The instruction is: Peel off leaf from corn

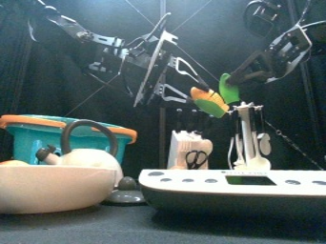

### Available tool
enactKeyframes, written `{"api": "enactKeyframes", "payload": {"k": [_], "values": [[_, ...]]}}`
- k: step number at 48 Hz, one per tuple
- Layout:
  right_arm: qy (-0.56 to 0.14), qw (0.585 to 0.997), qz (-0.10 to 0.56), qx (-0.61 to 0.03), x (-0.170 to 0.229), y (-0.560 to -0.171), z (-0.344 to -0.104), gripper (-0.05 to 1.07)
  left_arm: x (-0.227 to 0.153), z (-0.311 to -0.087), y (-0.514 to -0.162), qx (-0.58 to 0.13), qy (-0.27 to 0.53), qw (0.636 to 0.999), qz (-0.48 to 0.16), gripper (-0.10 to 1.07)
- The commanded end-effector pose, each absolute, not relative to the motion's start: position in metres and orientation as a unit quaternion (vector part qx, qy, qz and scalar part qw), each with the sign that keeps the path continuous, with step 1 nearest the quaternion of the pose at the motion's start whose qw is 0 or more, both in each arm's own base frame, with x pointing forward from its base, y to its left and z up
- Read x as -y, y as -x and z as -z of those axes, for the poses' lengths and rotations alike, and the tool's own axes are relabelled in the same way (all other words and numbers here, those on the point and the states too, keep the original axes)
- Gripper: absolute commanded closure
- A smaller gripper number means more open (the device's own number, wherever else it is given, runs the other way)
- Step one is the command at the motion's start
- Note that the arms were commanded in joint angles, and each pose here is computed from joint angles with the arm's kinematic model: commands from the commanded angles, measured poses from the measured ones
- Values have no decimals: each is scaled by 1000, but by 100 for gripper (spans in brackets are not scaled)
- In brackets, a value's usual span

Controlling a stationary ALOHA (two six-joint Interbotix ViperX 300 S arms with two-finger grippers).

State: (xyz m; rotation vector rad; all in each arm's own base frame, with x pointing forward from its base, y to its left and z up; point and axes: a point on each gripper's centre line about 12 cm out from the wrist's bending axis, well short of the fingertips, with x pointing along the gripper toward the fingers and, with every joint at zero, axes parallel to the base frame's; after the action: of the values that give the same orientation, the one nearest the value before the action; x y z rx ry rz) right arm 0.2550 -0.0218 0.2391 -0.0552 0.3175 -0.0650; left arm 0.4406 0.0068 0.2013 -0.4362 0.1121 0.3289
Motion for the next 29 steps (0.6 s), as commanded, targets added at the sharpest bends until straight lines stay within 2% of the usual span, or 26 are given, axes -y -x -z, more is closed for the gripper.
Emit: {"api": "enactKeyframes", "payload": {"k": [1,23,29], "values": [[27,988,33,-146,22,-255,-246,91,-8,-217,-440,-36,217,962,-159,35],[22,988,36,-149,21,-246,-245,91,-9,-216,-431,-39,216,962,-161,35],[11,985,36,-169,20,-242,-239,91,-9,-216,-431,-39,216,962,-161,35]]}}
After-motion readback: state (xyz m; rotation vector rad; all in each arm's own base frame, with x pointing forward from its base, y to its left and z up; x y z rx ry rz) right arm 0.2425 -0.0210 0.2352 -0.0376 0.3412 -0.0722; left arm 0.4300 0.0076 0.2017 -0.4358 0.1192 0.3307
